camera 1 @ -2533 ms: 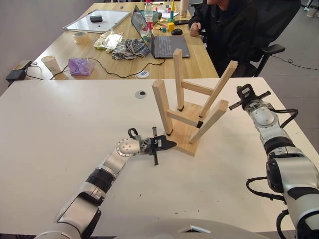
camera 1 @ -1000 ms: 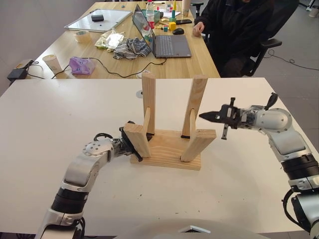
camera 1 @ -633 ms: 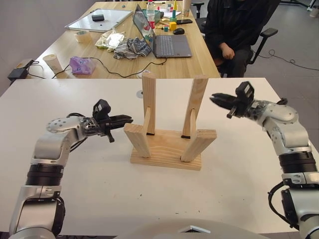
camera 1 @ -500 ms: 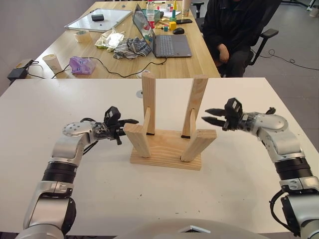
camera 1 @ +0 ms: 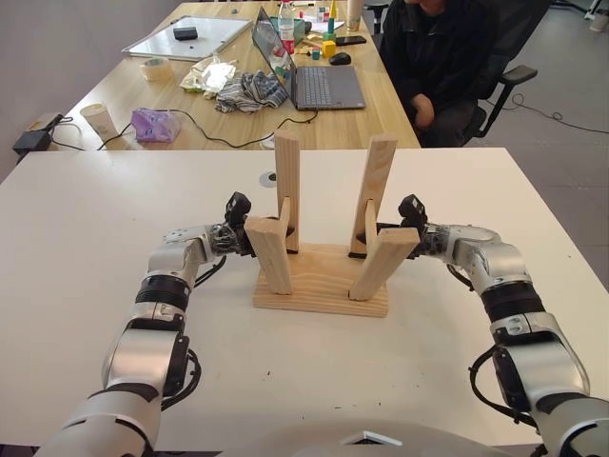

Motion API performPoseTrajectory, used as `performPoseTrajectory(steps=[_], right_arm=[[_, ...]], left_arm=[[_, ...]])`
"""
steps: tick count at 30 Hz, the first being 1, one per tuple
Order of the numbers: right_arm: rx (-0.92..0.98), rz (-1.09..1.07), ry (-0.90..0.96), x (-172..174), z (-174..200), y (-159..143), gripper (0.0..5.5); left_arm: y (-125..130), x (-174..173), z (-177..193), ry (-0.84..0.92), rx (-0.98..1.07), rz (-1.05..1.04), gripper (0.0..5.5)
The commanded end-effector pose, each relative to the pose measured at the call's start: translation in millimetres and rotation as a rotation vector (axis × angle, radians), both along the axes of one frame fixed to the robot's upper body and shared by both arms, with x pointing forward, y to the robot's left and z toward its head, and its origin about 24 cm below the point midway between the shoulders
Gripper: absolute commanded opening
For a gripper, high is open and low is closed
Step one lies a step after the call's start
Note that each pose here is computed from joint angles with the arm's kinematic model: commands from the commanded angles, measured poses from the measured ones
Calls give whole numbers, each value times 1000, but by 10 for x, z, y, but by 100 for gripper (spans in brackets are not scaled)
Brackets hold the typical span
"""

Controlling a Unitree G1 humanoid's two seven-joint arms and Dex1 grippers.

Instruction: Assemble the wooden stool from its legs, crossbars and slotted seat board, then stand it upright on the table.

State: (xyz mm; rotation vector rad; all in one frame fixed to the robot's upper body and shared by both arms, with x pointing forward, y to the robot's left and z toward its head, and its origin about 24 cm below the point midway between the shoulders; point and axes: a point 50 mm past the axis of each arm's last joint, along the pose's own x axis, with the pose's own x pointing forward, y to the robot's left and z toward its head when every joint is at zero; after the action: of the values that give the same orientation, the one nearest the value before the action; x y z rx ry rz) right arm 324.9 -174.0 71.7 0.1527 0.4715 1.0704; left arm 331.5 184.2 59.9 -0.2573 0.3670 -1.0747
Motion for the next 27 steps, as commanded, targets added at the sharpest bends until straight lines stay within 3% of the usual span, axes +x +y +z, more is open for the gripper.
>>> performPoseTrajectory(steps=[1,4,9,16,17,18,23,27], right_arm=[[85,-46,288,81,-40,82,149],[2,-62,375,144,-95,135,147],[-205,-148,359,222,-264,94,147],[-239,-196,378,232,-342,57,147],[-239,-198,385,229,-350,61,190],[-245,-200,390,227,-359,63,210],[-321,-221,370,229,-397,9,314],[-432,-238,295,224,-335,-336,319]], left_arm=[[21,40,-86,196,33,70,169],[-7,51,-126,345,48,108,167],[-30,-47,-328,496,166,133,167],[18,50,-345,600,41,387,167],[25,57,-345,607,38,402,167],[36,58,-353,613,48,416,203],[123,32,-418,603,176,443,271],[546,-14,-322,450,379,423,271]])
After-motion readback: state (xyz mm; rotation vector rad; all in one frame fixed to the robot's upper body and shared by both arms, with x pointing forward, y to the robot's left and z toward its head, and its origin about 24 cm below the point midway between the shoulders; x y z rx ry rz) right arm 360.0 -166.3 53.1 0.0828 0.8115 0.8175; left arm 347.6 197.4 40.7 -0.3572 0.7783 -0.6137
